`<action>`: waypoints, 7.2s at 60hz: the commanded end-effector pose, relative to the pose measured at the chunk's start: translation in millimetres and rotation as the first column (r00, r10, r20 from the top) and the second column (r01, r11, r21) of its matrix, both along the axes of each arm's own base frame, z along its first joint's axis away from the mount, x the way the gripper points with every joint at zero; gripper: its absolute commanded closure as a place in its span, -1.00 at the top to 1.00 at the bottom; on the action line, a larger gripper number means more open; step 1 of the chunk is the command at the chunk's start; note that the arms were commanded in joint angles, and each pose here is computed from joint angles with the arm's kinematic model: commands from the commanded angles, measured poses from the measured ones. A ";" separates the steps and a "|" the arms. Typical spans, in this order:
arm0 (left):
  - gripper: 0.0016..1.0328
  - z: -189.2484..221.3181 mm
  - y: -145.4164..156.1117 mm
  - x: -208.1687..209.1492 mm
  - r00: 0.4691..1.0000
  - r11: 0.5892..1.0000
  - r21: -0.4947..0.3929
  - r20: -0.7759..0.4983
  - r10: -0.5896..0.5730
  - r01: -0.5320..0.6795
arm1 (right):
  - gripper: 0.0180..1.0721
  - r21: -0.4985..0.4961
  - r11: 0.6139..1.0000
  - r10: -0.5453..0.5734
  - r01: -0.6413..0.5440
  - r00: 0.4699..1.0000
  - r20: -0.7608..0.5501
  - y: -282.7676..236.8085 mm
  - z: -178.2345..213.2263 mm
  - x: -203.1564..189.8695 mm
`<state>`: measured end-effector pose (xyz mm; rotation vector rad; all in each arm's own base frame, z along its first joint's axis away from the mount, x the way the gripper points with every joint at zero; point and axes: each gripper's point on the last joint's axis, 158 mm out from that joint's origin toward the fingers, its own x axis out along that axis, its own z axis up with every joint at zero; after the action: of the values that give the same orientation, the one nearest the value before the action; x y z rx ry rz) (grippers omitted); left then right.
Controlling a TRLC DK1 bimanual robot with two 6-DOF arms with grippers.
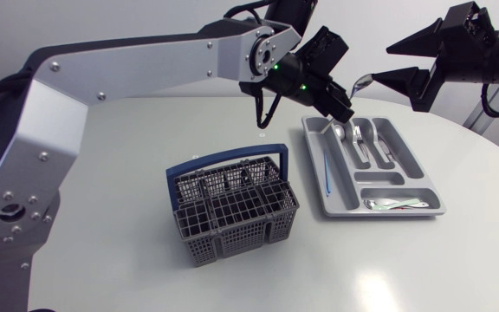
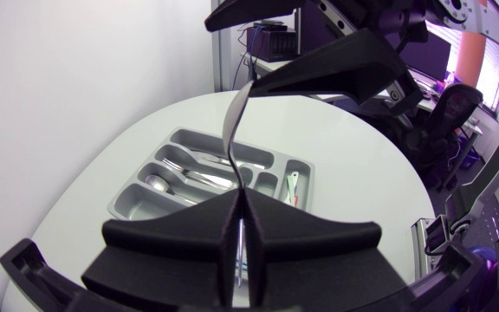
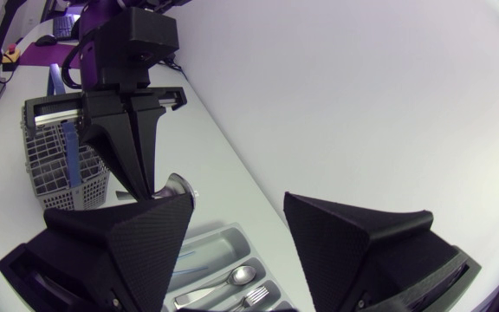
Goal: Unload the cutlery basket into the drawer organizer.
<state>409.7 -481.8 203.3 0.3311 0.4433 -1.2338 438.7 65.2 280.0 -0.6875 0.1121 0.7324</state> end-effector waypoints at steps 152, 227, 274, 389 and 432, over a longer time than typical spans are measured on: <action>-0.95 14.2 13.3 48.8 0.854 0.876 -0.198 -0.394 0.340 -0.440 | -0.03 0.502 0.753 -0.028 0.427 0.782 -0.623 60.6 -73.2 12.2; -0.94 23.0 15.4 43.2 0.853 0.872 -0.212 -0.399 0.335 -0.442 | -0.88 0.517 0.751 -0.012 0.410 0.792 -0.610 74.7 -84.2 14.2; 0.84 60.1 29.7 52.3 0.870 0.846 -0.290 -0.360 0.336 -0.447 | -0.89 0.489 0.778 -0.017 0.394 0.792 -0.611 73.8 -100.0 5.3; 0.84 40.1 190.9 40.9 0.912 0.912 -0.005 0.007 0.409 -0.409 | -0.89 -0.191 0.900 0.094 -0.392 0.602 -0.793 -150.7 -281.0 -104.8; 0.84 53.3 188.9 31.0 0.916 0.916 -0.022 0.020 0.400 -0.400 | 0.56 -0.394 0.843 0.018 -0.366 0.751 -0.660 -142.5 -270.8 -72.4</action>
<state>449.5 -294.0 252.1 0.2089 0.4647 -0.8203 361.7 -77.8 -9.3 -0.9048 0.9443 1.1900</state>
